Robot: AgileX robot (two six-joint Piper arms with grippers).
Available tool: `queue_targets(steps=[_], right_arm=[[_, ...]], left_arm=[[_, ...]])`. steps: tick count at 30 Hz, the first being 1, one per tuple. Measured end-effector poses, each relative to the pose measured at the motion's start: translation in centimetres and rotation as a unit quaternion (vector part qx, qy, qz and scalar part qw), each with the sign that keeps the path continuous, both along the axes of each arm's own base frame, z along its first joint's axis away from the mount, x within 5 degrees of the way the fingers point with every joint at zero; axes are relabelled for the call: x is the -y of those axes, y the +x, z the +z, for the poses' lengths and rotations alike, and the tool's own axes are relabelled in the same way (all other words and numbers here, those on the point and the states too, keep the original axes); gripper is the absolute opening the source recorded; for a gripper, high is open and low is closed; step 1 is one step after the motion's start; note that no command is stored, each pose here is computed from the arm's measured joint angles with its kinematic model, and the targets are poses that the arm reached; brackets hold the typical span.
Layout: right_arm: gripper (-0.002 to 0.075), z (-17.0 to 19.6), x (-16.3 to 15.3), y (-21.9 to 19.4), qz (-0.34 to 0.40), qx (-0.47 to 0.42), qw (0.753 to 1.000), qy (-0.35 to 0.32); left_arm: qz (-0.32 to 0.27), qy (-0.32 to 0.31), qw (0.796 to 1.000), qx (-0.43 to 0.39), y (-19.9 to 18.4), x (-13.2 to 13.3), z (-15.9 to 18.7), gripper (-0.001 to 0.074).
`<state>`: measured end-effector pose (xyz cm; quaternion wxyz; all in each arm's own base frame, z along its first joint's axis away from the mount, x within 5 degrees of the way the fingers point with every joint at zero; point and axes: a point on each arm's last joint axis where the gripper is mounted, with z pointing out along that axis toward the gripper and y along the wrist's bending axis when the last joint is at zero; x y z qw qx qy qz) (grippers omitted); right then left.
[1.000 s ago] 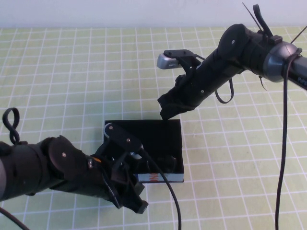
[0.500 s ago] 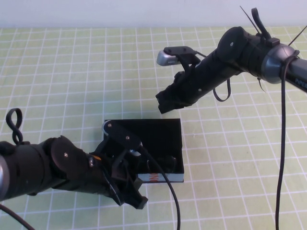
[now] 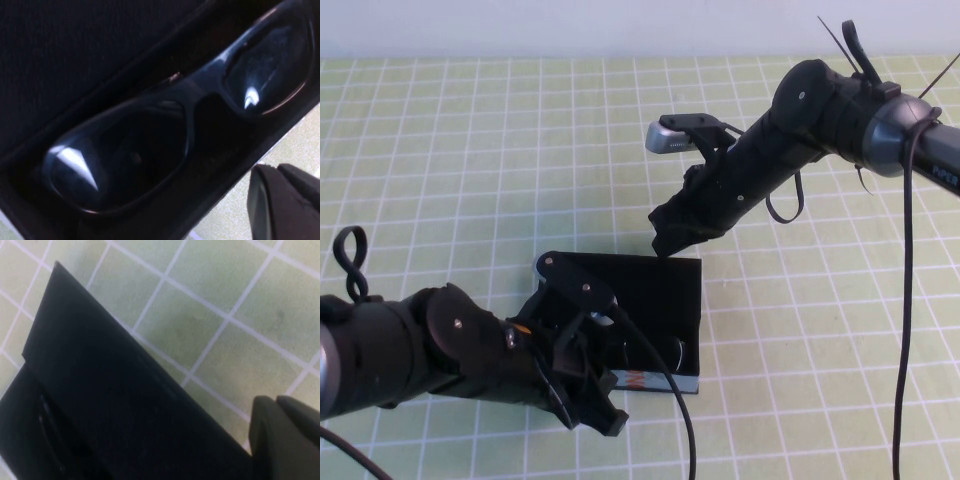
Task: Return glasses to glasses case
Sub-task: Close the glasses case
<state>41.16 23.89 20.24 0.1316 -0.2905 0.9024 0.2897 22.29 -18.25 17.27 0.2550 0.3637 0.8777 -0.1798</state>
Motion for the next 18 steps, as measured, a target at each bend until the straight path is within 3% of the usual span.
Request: queue_targets(steps=[18], right_arm=[[-0.0017, 0.41, -0.25, -0.50, 0.042, -0.010, 0.998, 0.035]], left_arm=[[-0.023, 0.001, 0.999, -0.023, -0.55, 0.10, -0.13, -0.0003]])
